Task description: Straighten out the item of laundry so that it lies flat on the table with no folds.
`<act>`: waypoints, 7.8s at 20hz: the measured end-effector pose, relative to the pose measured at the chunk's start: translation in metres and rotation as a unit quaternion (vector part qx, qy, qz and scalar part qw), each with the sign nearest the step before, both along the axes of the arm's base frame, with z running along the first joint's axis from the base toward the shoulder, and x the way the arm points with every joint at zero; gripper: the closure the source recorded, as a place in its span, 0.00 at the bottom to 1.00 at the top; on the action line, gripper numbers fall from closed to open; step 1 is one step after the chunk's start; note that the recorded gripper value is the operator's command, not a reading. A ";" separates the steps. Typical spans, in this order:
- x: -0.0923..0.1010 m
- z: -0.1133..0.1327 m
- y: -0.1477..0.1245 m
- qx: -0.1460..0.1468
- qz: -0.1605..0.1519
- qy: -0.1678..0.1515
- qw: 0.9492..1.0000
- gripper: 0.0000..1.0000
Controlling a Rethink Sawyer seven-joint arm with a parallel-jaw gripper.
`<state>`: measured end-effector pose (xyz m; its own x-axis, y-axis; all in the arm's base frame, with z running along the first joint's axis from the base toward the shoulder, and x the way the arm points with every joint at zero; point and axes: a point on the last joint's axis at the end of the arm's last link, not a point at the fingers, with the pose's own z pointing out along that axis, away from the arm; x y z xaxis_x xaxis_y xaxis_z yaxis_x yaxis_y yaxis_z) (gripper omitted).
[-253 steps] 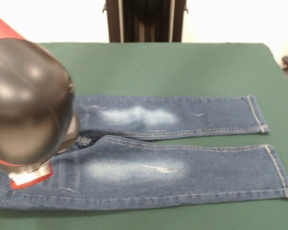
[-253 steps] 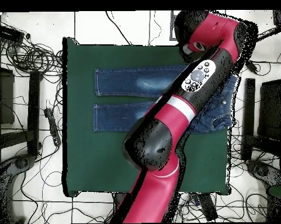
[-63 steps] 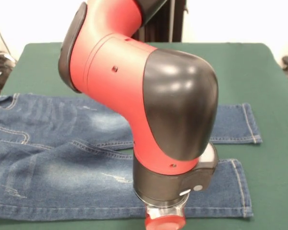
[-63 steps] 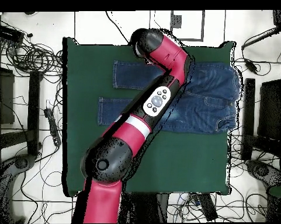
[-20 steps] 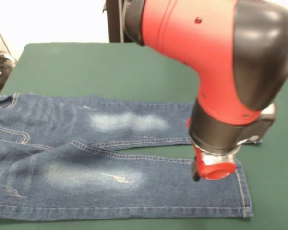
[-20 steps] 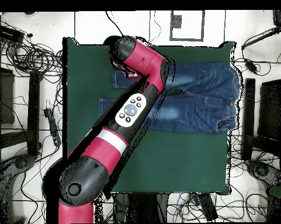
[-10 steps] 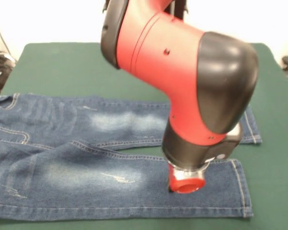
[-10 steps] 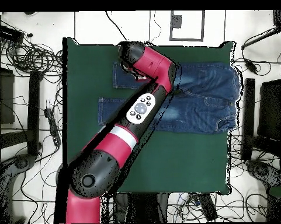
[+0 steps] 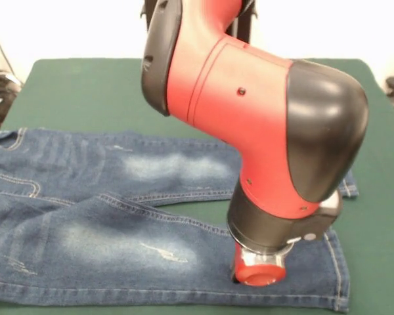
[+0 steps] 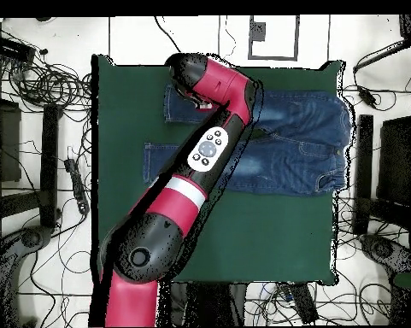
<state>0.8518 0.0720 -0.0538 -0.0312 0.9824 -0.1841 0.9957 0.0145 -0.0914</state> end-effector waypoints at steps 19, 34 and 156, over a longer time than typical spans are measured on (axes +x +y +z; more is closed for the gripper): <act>0.025 0.002 0.023 0.015 -0.118 -0.045 0.992 1.00; 0.016 0.010 0.081 0.039 -0.111 -0.025 0.993 1.00; 0.040 0.012 0.062 0.130 -0.224 -0.027 0.965 1.00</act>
<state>0.8915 0.1343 -0.0423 0.4106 0.9082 0.0810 0.9105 -0.4035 -0.0902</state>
